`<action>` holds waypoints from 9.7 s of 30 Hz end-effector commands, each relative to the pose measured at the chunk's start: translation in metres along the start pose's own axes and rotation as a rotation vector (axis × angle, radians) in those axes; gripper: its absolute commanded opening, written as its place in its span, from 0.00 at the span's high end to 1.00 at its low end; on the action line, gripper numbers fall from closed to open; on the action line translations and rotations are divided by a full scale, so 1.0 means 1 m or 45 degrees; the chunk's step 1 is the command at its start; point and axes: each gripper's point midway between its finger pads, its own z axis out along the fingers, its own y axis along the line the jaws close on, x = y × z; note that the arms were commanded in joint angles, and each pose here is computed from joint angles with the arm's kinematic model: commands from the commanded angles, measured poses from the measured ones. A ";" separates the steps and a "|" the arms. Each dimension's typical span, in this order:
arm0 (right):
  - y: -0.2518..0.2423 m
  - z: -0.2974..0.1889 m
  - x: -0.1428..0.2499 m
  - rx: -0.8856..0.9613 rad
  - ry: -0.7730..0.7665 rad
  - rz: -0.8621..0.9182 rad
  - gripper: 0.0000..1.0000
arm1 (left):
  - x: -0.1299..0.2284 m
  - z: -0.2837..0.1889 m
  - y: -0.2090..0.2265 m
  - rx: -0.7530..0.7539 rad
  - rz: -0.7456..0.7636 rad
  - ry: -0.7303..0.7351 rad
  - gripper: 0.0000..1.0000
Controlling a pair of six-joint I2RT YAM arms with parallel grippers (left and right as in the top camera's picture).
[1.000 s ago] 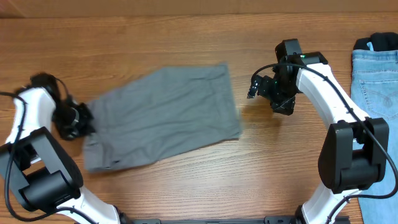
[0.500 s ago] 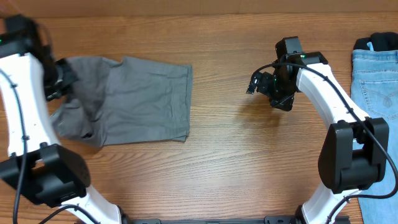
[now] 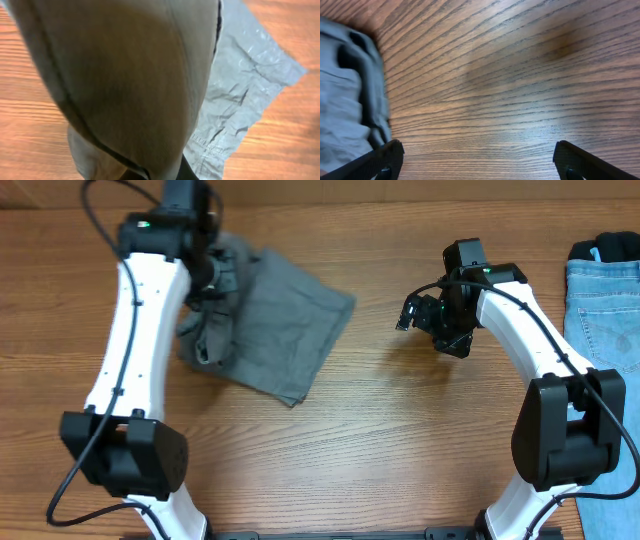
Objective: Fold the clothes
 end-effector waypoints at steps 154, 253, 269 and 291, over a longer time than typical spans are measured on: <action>-0.057 0.017 -0.015 0.678 0.183 -0.026 0.51 | -0.001 0.048 0.046 0.155 -0.249 0.227 0.00; -0.086 0.040 -0.030 0.038 0.137 0.176 0.96 | 0.216 0.127 -0.179 0.719 0.699 0.581 0.96; -0.093 -0.033 -0.052 -0.157 -0.053 0.230 0.96 | 0.166 0.039 -0.189 0.833 0.930 0.255 0.84; -0.054 -0.078 -0.039 -0.238 -0.146 0.130 0.00 | -0.030 0.040 -0.123 0.799 0.685 -0.404 0.00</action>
